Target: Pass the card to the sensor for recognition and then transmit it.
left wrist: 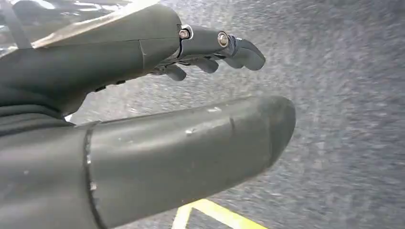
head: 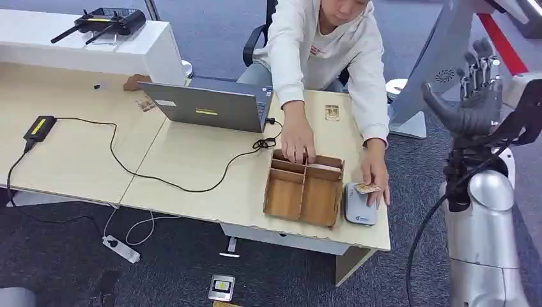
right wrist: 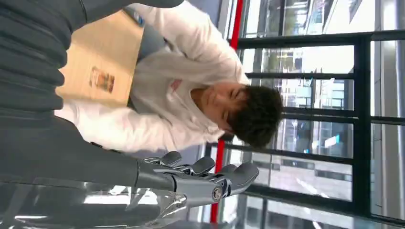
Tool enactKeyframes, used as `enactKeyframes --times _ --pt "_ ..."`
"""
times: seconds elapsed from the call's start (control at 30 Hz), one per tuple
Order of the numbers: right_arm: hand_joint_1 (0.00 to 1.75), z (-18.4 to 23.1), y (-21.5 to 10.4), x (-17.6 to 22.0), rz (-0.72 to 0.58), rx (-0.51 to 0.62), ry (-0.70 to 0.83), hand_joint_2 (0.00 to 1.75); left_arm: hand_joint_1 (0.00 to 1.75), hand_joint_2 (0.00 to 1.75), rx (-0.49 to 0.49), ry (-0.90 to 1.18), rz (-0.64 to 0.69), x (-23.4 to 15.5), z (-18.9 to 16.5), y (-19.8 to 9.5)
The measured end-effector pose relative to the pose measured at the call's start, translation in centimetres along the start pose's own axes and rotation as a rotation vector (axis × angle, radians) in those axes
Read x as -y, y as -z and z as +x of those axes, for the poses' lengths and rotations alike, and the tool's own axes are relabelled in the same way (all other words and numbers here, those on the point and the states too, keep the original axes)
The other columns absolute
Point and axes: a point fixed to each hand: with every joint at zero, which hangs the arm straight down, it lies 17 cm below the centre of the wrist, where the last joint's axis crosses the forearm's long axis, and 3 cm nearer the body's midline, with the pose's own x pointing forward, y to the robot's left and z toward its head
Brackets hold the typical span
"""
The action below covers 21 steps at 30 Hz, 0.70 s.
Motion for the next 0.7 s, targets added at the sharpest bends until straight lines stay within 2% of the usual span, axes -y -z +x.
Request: enactKeyframes --times 0.03,0.07,0.1,0.4,0.7 --pt "0.0 -0.1 -0.2 -0.4 0.007 -0.022 0.04 1.75 0.0 0.0 0.01 -0.007 0.006 -0.1 0.2 0.0" --pt "0.0 -0.3 -0.5 -0.7 0.014 -0.04 0.078 0.0 0.0 0.0 0.017 -0.01 0.011 -0.1 0.4 0.0" --pt "0.0 -0.5 -0.8 -1.2 0.024 -0.053 0.101 1.75 0.0 0.0 0.02 -0.012 0.014 -0.1 0.5 0.1" --pt "0.0 0.0 -2.6 -5.6 0.112 -0.051 0.175 1.75 0.0 0.0 0.015 -0.025 0.019 0.2 0.6 0.0" --pt "0.0 0.5 -3.1 -7.1 0.143 -0.046 0.194 1.75 0.0 0.0 0.005 -0.028 0.011 0.6 0.4 0.0"
